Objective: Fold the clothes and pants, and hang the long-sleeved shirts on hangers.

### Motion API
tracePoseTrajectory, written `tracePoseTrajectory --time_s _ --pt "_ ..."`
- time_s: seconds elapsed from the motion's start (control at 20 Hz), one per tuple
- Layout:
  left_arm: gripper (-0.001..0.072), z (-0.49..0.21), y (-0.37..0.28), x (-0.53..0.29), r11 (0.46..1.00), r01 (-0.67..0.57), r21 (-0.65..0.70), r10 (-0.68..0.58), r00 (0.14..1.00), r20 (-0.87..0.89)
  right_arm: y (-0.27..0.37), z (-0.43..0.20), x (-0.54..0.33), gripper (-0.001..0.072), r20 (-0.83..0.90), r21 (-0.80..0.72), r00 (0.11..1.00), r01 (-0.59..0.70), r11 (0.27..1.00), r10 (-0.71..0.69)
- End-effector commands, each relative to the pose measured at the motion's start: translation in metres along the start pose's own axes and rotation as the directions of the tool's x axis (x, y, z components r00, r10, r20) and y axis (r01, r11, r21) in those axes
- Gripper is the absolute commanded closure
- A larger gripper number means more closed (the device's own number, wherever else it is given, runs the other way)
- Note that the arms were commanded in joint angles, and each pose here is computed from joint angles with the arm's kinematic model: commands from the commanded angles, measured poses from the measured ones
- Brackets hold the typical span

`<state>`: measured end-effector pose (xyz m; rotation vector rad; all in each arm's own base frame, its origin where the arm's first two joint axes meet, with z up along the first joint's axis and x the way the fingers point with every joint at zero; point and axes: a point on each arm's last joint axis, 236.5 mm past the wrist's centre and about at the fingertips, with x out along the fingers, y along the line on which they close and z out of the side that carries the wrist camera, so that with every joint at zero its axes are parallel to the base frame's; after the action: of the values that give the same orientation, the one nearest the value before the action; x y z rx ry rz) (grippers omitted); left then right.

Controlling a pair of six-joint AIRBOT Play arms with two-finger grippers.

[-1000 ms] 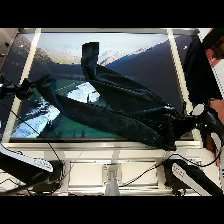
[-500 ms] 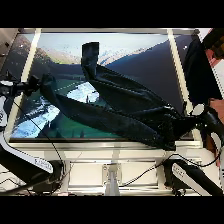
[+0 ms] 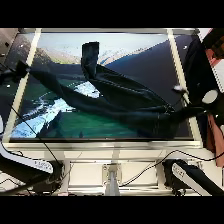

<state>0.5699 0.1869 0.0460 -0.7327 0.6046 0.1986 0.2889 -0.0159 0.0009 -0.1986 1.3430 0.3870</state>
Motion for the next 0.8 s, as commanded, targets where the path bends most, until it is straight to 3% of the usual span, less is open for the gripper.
tracePoseTrajectory --time_s 0.0,0.1,0.25,0.35,0.5,0.75 --pt "0.0695 0.037 -0.01 -0.042 0.999 -0.03 -0.015 0.031 0.997 0.071 -0.067 0.096 -0.071 0.0666 0.352 0.009 0.889 0.31 0.951 -0.293" --pt "0.0695 0.029 0.022 -0.064 0.987 -0.159 0.016 0.159 0.987 0.01 -0.085 0.128 -0.111 0.0666 0.477 0.063 0.794 0.397 0.916 -0.377" --pt "0.0695 0.005 0.086 -0.102 0.927 -0.37 0.056 0.374 0.918 -0.133 -0.114 0.134 -0.133 0.0666 0.5 0.142 0.717 0.485 0.863 -0.485" --pt "0.0694 -0.014 0.115 -0.122 0.896 -0.44 0.068 0.443 0.866 -0.23 -0.128 0.116 -0.118 0.0666 0.433 0.169 0.759 0.462 0.871 -0.486" --pt "0.0693 -0.027 0.128 -0.136 0.888 -0.448 0.105 0.458 0.836 -0.303 -0.116 0.083 -0.087 0.0665 0.285 0.144 0.868 0.381 0.913 -0.407" --pt "0.0693 -0.033 0.126 -0.136 0.891 -0.42 0.173 0.454 0.83 -0.323 -0.052 0.024 -0.058 0.0665 0.035 0.102 0.989 0.137 0.985 -0.141"
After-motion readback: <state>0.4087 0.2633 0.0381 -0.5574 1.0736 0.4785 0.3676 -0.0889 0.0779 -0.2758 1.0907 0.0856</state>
